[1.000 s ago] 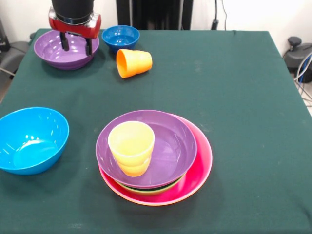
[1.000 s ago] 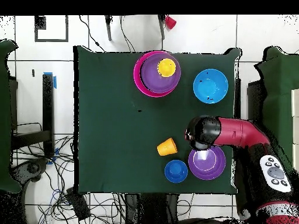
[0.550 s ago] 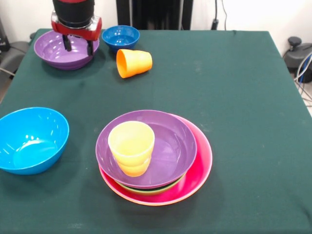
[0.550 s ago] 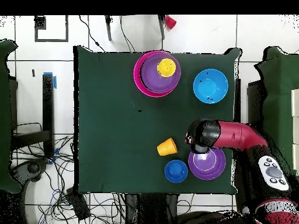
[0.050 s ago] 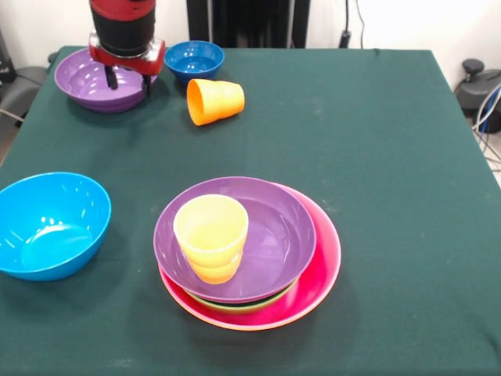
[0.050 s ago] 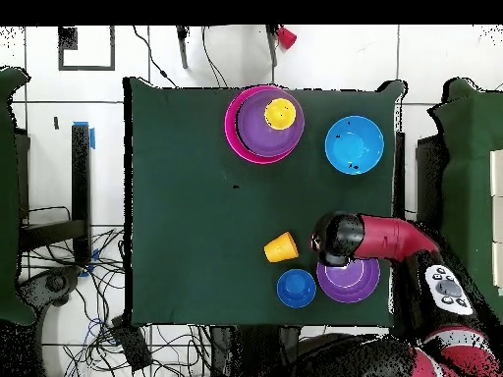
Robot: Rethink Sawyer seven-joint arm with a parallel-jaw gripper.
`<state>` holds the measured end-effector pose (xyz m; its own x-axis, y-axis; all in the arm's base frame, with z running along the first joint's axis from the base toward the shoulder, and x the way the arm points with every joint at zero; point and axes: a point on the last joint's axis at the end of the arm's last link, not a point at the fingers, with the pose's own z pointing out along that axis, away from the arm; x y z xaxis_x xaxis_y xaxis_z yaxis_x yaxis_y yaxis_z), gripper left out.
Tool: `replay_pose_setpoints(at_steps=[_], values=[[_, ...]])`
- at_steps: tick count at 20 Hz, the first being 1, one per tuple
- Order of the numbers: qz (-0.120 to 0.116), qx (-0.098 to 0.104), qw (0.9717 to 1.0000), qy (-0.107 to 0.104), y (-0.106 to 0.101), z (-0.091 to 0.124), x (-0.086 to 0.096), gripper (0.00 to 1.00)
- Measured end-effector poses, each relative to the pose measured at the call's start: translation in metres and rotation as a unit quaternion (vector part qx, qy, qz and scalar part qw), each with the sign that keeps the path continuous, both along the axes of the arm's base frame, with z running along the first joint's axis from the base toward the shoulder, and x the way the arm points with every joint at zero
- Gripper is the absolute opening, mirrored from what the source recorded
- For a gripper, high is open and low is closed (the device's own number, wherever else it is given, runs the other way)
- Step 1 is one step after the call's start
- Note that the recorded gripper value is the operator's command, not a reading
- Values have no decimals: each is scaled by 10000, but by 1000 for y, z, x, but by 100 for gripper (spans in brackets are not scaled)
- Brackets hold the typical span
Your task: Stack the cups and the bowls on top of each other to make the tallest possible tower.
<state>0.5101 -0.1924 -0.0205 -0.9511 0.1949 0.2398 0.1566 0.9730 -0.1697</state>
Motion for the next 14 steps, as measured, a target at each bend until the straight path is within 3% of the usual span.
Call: replay_pose_setpoints(at_steps=[6, 14], values=[[52, 39, 9999, -100, 5, -21, -8, 100], [-263, 309, 9991, -114, 9, -40, -27, 100]])
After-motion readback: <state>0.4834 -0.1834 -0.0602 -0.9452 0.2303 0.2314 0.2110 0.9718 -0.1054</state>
